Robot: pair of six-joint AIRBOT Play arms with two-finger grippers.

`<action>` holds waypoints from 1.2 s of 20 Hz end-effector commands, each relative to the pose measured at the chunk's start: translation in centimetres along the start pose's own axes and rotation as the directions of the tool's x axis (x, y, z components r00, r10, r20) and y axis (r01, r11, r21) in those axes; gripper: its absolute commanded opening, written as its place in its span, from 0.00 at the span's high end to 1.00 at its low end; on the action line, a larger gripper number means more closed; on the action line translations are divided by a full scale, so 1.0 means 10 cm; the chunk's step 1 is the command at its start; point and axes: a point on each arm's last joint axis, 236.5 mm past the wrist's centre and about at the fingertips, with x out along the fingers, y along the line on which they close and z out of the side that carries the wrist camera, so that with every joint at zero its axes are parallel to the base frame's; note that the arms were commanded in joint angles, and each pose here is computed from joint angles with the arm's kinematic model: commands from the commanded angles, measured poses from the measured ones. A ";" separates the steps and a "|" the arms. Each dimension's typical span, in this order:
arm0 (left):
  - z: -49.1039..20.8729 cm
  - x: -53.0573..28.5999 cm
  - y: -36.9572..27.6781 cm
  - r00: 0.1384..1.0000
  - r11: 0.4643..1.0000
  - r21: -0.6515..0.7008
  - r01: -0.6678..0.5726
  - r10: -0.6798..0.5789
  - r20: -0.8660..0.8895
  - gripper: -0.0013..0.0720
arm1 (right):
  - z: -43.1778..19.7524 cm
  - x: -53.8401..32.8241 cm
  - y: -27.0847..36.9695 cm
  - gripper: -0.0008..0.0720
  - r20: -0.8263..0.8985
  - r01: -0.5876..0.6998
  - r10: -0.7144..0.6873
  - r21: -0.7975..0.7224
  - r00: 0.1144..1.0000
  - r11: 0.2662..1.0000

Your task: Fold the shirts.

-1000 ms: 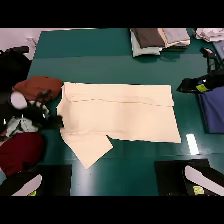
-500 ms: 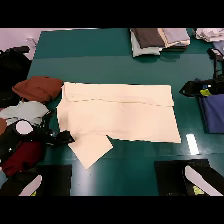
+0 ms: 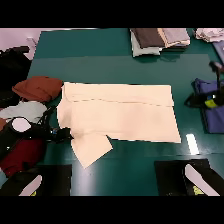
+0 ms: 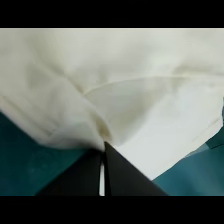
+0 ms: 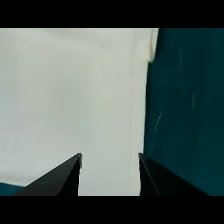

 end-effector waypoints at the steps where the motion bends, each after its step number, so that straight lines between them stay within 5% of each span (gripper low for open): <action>1: 0.05 -0.10 -0.02 1.000 0.998 0.063 -0.021 0.021 0.000 0.95 | -0.81 0.34 -0.44 0.31 -0.212 0.047 -0.012 0.162 0.977 0.986; 2: 0.06 -0.11 -0.03 1.000 0.998 0.065 -0.021 0.020 0.006 0.95 | -1.03 0.46 -0.51 0.21 -0.256 0.047 0.013 0.228 0.967 0.972; 6: 0.07 -0.11 -0.03 1.000 0.998 0.066 -0.021 0.021 0.007 0.95 | -1.58 0.88 -0.46 0.23 -0.368 0.005 0.143 0.374 0.919 0.927; 11: 0.08 -0.11 -0.03 1.000 0.998 0.065 -0.021 0.020 0.014 0.95 | -1.32 1.10 -0.14 0.30 -0.298 -0.156 0.314 0.452 0.901 0.878; 13: 0.08 -0.11 -0.03 1.000 0.998 0.065 -0.022 0.021 0.014 0.95 | -1.24 1.10 -0.11 0.44 -0.316 -0.156 0.293 0.394 0.902 0.906; 16: 0.05 -0.12 -0.03 1.000 0.997 0.068 -0.023 0.023 -0.001 0.95 | -1.15 1.08 0.04 0.89 -0.346 -0.166 0.258 0.274 0.902 0.947; 17: 0.03 -0.14 -0.01 0.999 0.996 0.078 -0.036 0.037 -0.012 0.95 | -1.14 1.06 0.08 0.96 -0.360 -0.170 0.245 0.227 0.900 0.959; 24: -0.26 -0.63 -0.12 0.996 0.980 0.182 -0.077 0.082 -0.022 0.95 | -1.14 0.45 -0.14 0.96 -0.370 0.033 -0.064 -0.089 0.927 0.995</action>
